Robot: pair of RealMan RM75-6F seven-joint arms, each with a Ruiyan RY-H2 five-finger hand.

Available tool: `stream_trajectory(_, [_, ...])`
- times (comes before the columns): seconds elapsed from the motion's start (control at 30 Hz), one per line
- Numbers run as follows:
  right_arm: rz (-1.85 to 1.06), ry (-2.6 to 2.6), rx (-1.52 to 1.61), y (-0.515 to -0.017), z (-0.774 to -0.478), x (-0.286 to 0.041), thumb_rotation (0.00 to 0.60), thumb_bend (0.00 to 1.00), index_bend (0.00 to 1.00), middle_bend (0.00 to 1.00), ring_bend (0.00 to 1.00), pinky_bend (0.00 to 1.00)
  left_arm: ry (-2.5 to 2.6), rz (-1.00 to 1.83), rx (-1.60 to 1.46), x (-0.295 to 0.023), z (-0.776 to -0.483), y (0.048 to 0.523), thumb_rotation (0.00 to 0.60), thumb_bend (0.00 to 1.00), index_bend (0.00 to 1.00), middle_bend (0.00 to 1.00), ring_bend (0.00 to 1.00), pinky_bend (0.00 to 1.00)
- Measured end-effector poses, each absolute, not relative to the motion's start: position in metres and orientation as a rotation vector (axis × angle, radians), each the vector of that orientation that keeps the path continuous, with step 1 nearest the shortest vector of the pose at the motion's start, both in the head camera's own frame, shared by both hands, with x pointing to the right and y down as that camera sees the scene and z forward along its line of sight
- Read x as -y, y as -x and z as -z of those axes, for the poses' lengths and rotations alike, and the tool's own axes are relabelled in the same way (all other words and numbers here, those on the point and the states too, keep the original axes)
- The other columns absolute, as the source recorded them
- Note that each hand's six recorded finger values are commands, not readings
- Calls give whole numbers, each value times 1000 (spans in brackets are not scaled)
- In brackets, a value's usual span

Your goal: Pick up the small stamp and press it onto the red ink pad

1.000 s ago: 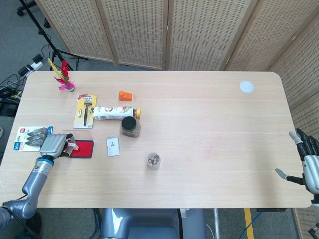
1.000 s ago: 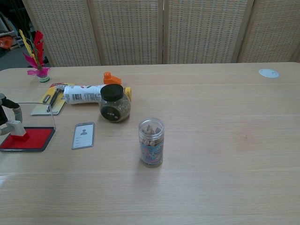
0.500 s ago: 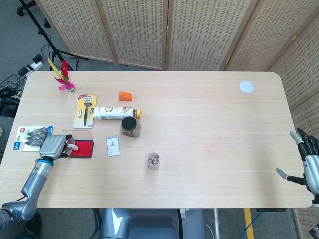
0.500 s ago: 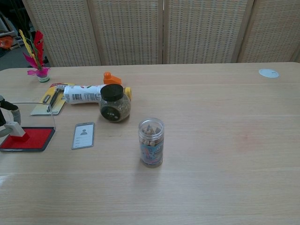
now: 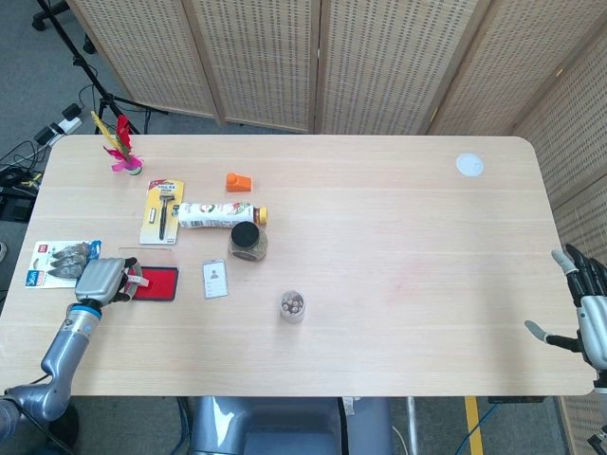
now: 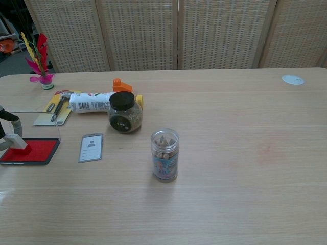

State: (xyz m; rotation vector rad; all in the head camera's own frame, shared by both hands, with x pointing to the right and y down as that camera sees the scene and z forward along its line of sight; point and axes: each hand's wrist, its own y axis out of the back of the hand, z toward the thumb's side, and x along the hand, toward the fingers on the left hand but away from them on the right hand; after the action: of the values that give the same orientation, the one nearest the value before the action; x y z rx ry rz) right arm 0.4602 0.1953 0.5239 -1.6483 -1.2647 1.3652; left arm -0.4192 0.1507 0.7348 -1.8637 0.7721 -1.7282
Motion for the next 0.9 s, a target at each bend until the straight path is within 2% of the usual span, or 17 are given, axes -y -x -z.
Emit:
stream_trajectory(0.33, [-1361, 1651, 1268, -460, -523, -195, 600, 0, 6, 0, 0, 0, 1848, 1648, -833, -137, -711, 413, 600, 425, 598, 977, 1000, 990])
stream_trajectory(0.63, [-1358, 1653, 1274, -461, -522, -195, 600, 0, 6, 0, 0, 0, 1891, 1480, -782, -141, -670, 373, 600, 420, 598, 977, 1000, 990])
stream_trajectory(0.77, [-1358, 1655, 1273, -461, -522, -195, 600, 0, 6, 0, 0, 0, 1866, 1438, -693, -152, -667, 357, 600, 419, 598, 977, 1000, 990])
stream_trajectory(0.9, [-1359, 1655, 1274, -461, -522, -195, 600, 0, 6, 0, 0, 0, 1866, 1414, -640, -164, -677, 338, 600, 419, 598, 976, 1000, 990])
